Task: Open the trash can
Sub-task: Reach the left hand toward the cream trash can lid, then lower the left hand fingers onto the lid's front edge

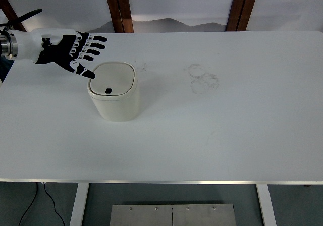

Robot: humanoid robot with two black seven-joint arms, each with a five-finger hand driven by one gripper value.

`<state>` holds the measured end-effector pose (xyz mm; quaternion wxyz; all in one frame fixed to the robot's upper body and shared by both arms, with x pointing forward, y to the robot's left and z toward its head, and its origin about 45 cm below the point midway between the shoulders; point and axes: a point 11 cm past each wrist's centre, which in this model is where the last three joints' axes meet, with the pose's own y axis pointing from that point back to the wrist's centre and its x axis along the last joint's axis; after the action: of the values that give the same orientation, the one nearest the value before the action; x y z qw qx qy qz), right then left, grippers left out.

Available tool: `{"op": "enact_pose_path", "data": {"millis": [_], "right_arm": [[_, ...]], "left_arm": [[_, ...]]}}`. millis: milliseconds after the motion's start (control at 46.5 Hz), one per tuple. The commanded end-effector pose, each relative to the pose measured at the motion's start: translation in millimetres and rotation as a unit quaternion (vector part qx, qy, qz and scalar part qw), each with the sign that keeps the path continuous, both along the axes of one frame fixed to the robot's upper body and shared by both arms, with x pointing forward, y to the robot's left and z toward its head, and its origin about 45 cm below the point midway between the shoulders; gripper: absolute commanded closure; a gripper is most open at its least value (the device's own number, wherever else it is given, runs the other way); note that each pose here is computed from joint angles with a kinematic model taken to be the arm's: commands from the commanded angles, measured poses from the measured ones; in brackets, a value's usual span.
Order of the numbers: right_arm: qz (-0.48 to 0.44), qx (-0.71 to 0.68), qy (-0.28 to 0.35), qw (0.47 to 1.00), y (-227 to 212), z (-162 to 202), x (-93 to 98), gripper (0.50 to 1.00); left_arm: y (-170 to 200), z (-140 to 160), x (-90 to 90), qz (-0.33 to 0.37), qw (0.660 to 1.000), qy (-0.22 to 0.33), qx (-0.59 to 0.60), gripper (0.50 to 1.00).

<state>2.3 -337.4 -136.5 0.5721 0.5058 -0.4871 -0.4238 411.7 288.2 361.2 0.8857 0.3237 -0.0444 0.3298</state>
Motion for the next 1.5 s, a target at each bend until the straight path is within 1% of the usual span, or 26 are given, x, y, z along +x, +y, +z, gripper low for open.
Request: {"op": "enact_pose_path", "data": {"millis": [0, 150, 322, 473, 795, 1031, 1483], "right_arm": [[0.000, 0.000, 0.000, 1.000, 0, 0, 0.0, 0.505], [0.001, 0.000, 0.000, 1.000, 0, 0, 0.7, 0.505], [0.001, 0.000, -0.001, 1.000, 0, 0, 1.7, 0.505], [0.001, 0.000, -0.001, 1.000, 0, 0, 2.4, 0.505], [0.000, -0.001, -0.001, 1.000, -1, 0, 2.5, 0.505], [0.001, -0.001, -0.001, 1.000, -1, 0, 2.5, 0.505], [0.000, -0.001, -0.001, 1.000, -1, 0, 2.5, 0.505]], "left_arm": [[-4, 2, -3.6, -0.024, 1.000, -0.003, 0.019, 0.500], [-4, -2, -9.1, -0.053, 0.996, 0.013, 0.073, 0.500], [-4, 3, -13.1, -0.079, 0.991, 0.025, 0.105, 0.500], [-10, 4, -12.4, -0.089, 0.989, 0.024, 0.111, 0.500], [-35, -4, -9.0, -0.130, 0.980, 0.016, 0.147, 0.500], [-43, -10, -9.6, -0.143, 0.976, 0.023, 0.164, 0.500], [-42, -16, -8.6, -0.144, 0.974, 0.031, 0.173, 0.500]]}}
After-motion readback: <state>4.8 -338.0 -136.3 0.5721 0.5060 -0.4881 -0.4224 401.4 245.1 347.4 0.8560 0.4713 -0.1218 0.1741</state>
